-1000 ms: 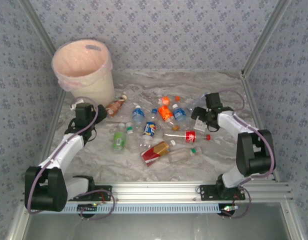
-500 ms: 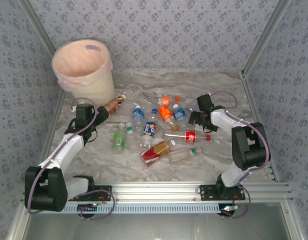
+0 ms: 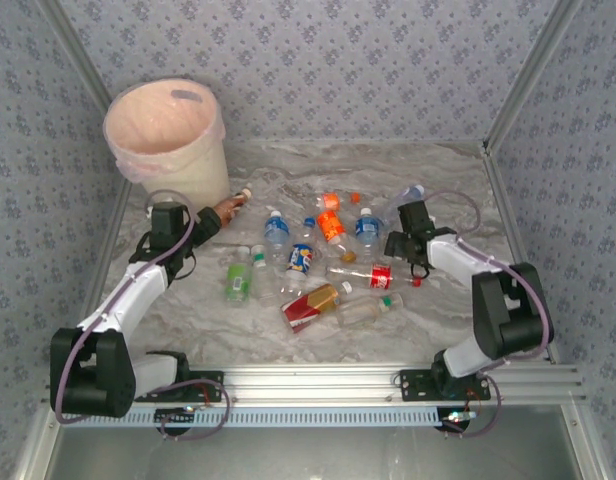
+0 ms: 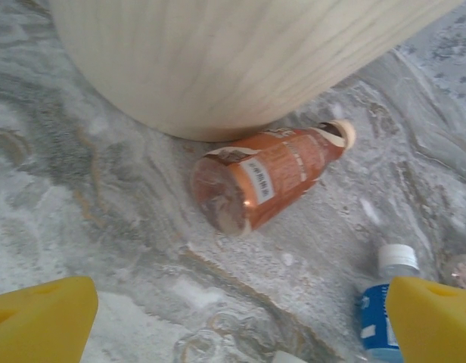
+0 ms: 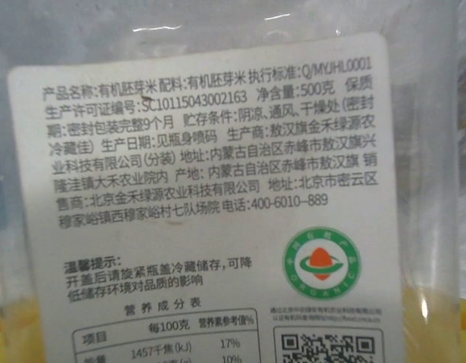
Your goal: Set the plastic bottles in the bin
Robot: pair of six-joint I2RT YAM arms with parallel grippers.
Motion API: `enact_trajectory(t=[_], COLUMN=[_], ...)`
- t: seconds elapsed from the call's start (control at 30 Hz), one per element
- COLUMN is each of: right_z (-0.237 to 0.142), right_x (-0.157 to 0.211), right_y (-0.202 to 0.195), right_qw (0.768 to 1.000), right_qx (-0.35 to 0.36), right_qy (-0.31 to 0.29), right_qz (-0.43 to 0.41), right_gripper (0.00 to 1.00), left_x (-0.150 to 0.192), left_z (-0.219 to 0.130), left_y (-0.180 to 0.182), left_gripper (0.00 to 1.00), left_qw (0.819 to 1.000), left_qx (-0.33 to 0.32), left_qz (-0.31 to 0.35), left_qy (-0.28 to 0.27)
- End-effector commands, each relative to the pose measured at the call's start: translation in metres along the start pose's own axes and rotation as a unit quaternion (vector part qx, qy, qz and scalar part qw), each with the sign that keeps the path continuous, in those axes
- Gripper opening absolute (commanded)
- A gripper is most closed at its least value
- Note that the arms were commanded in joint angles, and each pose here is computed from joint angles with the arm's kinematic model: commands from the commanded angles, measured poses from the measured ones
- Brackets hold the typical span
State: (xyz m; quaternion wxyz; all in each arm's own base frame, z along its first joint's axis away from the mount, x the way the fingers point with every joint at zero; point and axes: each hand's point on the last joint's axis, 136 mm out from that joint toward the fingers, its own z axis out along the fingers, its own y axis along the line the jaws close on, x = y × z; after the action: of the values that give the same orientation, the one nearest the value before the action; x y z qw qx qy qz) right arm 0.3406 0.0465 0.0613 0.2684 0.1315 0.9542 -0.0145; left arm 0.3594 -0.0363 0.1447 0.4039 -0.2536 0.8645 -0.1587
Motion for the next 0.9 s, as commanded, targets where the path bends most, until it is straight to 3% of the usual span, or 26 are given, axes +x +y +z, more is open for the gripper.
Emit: enact_trajectory(t=[0.0,0.2,0.33,0.57,0.87], right_z=[-0.037,-0.096,-0.122,-0.147,-0.165], right_x=[-0.045,-0.075,-0.074,-0.054,-0.042], right_y=[0.012,0.079,0.128,0.194,0.24], right_qw=[0.993,0.952,0.917,0.871,0.842], right_qx=[-0.022,-0.164,-0.257,-0.356,-0.412], right_qy=[-0.11,-0.224,-0.253,-0.255,-0.258], right_qz=[-0.035,-0.13,-0.17,-0.222,-0.236], right_gripper=[0.77,0.76,0.76,0.76,0.77], left_x=[-0.013,-0.017,-0.007,0.027,0.053], left_z=[-0.005,-0.02,-0.037,-0.069,-0.065], left_y=[-0.042,-0.112,-0.167,-0.244,-0.276], left_gripper=[0.98,0.98,0.98,0.98,0.98], left_qw=[0.997,0.976,0.955,0.91,0.894], left_qx=[0.079,0.216,0.288,0.385,0.411], left_qz=[0.001,-0.007,0.053,0.132,0.139], left_qy=[0.005,0.032,0.048,0.08,0.113])
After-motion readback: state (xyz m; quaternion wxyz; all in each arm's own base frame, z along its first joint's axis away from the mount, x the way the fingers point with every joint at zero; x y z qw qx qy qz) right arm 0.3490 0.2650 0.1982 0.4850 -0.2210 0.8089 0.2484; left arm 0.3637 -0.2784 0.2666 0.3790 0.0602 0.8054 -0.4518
